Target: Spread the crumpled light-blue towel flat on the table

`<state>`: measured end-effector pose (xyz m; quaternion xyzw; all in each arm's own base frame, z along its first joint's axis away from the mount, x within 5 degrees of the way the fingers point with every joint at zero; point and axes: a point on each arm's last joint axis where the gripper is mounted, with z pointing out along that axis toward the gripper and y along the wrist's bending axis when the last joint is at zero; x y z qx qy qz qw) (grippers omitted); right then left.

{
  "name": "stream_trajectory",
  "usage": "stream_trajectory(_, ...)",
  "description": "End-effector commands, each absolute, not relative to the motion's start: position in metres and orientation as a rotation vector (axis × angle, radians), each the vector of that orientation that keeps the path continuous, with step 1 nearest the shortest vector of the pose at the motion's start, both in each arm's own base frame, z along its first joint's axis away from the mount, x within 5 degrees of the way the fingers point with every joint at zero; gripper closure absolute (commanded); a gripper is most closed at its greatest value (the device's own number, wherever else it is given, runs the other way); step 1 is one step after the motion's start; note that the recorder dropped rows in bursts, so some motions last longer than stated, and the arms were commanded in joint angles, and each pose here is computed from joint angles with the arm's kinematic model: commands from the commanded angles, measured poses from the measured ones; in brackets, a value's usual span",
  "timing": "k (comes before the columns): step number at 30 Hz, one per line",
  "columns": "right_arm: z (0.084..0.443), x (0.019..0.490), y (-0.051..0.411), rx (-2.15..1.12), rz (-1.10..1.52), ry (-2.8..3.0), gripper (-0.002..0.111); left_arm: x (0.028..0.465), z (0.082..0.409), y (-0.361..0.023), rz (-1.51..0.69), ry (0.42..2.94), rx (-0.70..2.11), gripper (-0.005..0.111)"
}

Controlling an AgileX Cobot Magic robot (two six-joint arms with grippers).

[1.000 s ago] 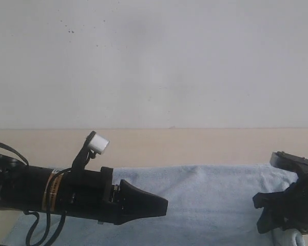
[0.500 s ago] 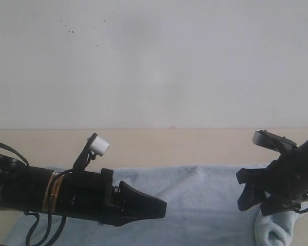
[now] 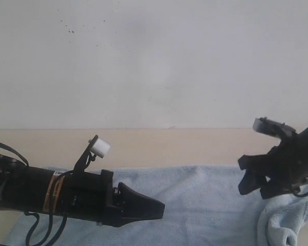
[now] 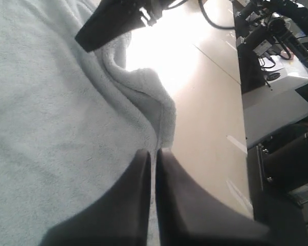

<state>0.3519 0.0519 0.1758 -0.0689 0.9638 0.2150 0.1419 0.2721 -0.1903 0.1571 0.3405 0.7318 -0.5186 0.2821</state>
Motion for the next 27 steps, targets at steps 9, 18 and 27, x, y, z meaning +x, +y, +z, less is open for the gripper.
stream_trajectory(9, 0.185, 0.317, -0.023, 0.038, 0.224, 2.953, 0.054, 0.271, 0.163, -0.192, -1.457, 1.908, 0.905, 0.103)
stream_trajectory(18, 0.145, 0.315, -0.026, 0.010, 0.141, 2.863, 0.054, 0.271, 0.163, -0.192, -1.457, 1.908, 0.905, 0.103)
stream_trajectory(27, 0.124, 0.327, -0.015, -0.063, 0.316, 2.789, 0.054, 0.272, 0.162, -0.192, -1.448, 1.914, 0.898, 0.103)
